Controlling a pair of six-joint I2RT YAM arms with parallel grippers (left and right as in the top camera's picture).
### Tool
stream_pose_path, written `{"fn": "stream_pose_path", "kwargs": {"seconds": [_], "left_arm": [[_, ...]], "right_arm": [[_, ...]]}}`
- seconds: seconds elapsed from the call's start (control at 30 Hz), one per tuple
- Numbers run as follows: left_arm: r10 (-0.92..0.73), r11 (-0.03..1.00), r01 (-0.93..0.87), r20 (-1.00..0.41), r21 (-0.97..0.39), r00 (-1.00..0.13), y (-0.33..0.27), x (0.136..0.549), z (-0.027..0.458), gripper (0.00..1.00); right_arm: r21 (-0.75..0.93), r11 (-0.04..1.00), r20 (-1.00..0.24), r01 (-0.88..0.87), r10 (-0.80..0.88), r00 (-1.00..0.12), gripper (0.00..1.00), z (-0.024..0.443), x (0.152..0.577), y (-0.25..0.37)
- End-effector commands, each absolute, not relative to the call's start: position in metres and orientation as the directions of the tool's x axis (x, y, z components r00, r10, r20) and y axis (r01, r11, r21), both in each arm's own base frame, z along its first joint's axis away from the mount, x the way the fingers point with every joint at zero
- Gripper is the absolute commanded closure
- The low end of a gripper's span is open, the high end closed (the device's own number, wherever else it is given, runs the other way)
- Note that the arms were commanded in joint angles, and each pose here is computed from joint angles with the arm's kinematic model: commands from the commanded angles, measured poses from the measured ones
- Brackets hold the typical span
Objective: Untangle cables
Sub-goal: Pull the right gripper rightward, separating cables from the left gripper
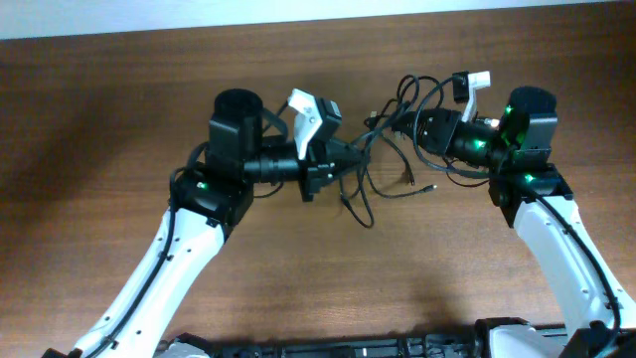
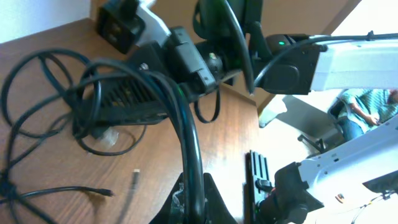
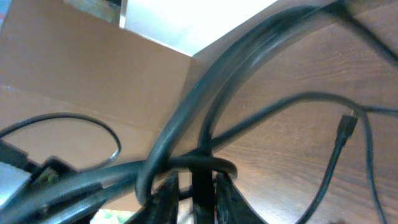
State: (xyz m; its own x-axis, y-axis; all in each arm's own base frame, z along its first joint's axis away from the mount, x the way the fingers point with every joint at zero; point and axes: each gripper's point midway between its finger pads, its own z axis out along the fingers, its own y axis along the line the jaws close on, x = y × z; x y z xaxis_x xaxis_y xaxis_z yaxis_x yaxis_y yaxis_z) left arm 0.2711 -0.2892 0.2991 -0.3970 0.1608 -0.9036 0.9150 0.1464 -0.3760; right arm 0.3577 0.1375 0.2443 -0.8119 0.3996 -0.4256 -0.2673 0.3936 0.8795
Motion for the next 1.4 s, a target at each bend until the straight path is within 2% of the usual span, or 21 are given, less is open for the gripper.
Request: {"fn": "stream_pose_path", "kwargs": {"seconds": [0.0,0.03,0.1,0.2,0.27,0.53,0.6,0.73,0.87,1.0,1.23,1.27,1.37], "left_arm": [[0.166,0.12,0.93,-0.917,-0.347,-0.363,-0.296,0.264,0.304,1.0],[0.166,0.121,0.93,-0.917,-0.347,-0.363,-0.295,0.264,0.304,1.0],[0.166,0.121,0.93,-0.917,-0.346,-0.363,-0.295,0.265,0.304,1.0],[0.166,0.14,0.929,-0.917,-0.343,-0.363,-0.295,0.268,0.303,1.0],[0.154,0.197,0.923,-0.919,-0.332,-0.363,-0.294,0.278,0.303,1.0],[0.082,0.554,0.753,-0.877,-0.355,-0.473,-0.245,0.344,0.28,1.0],[0.08,0.578,0.725,-0.859,-0.374,-0.506,-0.235,0.347,0.273,1.0],[0.082,0.504,0.766,-0.861,-0.399,-0.502,-0.241,0.337,0.28,1.0],[0.035,0.432,0.768,-0.841,-0.474,-0.539,-0.249,0.329,0.293,1.0],[0.015,0.38,0.766,-0.824,-0.519,-0.566,-0.254,0.322,0.301,1.0],[0.019,0.366,0.77,-0.824,-0.522,-0.567,-0.255,0.32,0.302,1.0],[0.019,0.366,0.771,-0.824,-0.522,-0.567,-0.255,0.32,0.302,1.0],[0.02,0.365,0.771,-0.824,-0.522,-0.567,-0.256,0.319,0.302,1.0]], "right_arm": [[0.898,0.381,-0.386,-0.22,0.441,-0.81,0.49,0.249,0.362,0.136],[0.898,0.381,-0.386,-0.22,0.441,-0.81,0.36,0.249,0.362,0.136],[0.899,0.381,-0.383,-0.217,0.441,-0.812,0.3,0.249,0.361,0.136],[0.903,0.381,-0.365,-0.197,0.441,-0.82,0.3,0.245,0.36,0.136],[0.913,0.386,-0.31,-0.133,0.441,-0.842,0.3,0.233,0.355,0.136],[0.915,0.403,-0.206,-0.014,0.437,-0.875,0.3,0.21,0.342,0.135],[0.915,0.403,-0.194,-0.001,0.437,-0.878,0.29,0.207,0.341,0.135],[0.882,0.466,-0.203,0.065,0.501,-0.841,0.29,0.194,0.349,0.122],[0.877,0.459,-0.165,0.14,0.563,-0.81,0.3,0.189,0.355,0.115],[0.862,0.443,-0.139,0.247,0.676,-0.724,0.3,0.184,0.369,0.098],[0.91,0.277,-0.049,0.309,0.811,-0.583,0.3,0.206,0.394,0.088],[0.91,0.283,-0.056,0.302,0.808,-0.586,0.3,0.205,0.397,0.092],[0.912,0.225,0.025,0.344,0.805,-0.593,0.3,0.186,0.41,0.116]]}}
